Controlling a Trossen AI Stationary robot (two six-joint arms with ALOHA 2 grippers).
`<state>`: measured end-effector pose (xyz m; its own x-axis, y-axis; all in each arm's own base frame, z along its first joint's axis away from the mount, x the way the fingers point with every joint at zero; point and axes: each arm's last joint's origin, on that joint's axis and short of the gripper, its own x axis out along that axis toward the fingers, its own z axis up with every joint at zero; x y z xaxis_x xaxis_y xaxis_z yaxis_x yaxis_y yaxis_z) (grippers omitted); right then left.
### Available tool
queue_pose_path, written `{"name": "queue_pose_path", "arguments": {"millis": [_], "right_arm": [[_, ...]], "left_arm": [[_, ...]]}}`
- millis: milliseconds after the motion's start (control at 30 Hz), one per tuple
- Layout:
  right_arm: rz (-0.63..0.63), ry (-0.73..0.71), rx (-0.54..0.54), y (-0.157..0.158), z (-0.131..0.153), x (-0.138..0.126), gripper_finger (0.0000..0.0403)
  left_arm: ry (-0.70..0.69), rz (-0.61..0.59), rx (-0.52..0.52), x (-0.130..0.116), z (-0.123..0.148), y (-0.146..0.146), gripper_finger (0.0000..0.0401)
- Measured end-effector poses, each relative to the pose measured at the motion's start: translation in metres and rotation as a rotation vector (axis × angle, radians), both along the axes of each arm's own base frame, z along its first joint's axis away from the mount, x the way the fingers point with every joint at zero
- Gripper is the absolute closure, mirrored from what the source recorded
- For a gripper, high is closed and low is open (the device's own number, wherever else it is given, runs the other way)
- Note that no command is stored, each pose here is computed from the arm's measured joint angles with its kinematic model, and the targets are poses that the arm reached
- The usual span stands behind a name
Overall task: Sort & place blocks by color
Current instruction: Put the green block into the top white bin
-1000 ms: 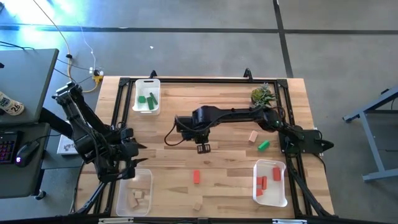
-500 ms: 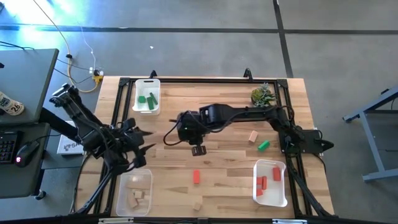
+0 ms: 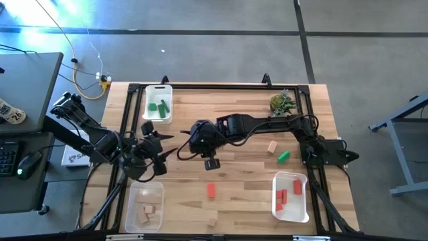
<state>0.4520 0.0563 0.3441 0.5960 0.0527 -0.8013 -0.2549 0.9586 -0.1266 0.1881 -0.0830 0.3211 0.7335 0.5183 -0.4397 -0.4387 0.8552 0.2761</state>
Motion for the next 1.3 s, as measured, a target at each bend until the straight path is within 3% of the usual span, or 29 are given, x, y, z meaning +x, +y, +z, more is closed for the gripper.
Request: {"name": "queue_pose_path", "arguments": {"millis": [300, 700, 1300], "right_arm": [[-0.082, -0.068, -0.110, 0.001, 0.016, -0.007, 0.0332], [-0.132, -0.173, -0.171, 0.006, 0.039, -0.017, 0.0332], [-0.094, -0.263, -0.159, 0.023, 0.048, -0.017, 0.0332]], "left_arm": [[0.044, -0.005, -0.073, 0.012, 0.000, 0.018, 0.0205], [-0.023, -0.137, 0.033, 0.027, 0.014, 0.019, 0.0205], [-0.149, -0.179, 0.010, 0.033, 0.027, 0.016, 0.0205]]}}
